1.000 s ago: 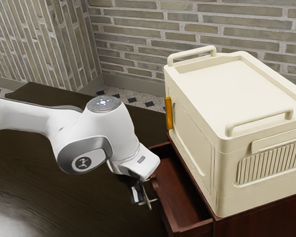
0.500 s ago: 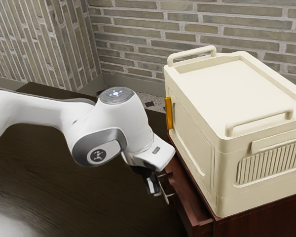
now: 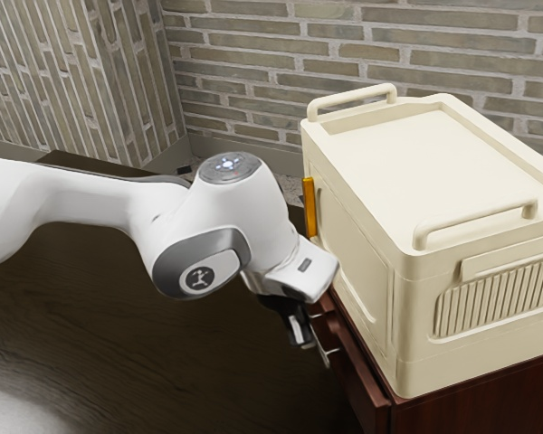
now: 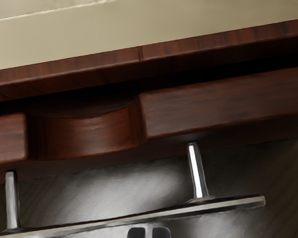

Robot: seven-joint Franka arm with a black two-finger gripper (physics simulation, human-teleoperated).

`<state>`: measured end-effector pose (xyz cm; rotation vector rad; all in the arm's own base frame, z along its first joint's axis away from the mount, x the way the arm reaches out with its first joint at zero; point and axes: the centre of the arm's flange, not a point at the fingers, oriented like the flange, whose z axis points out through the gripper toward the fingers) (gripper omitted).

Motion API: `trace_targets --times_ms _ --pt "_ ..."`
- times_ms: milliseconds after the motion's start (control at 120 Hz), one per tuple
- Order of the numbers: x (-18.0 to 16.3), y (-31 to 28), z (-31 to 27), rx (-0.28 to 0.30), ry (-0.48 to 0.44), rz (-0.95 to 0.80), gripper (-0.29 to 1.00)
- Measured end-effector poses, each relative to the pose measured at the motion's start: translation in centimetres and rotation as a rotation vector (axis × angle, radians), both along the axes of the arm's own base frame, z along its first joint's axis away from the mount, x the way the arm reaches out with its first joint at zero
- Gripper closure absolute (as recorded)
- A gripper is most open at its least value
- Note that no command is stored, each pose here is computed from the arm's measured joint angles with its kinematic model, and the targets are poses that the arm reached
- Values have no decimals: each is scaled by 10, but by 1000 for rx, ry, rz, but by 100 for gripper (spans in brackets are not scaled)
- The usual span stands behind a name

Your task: Push the drawer handle with one arm to close the drawer

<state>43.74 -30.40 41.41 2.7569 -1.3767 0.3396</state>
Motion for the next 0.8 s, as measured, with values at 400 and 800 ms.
trace_targets --times_ms 400,800 --pt "9 -11 -12 -32 -30 10 78" --pt "12 21 -20 -35 -15 63 79"
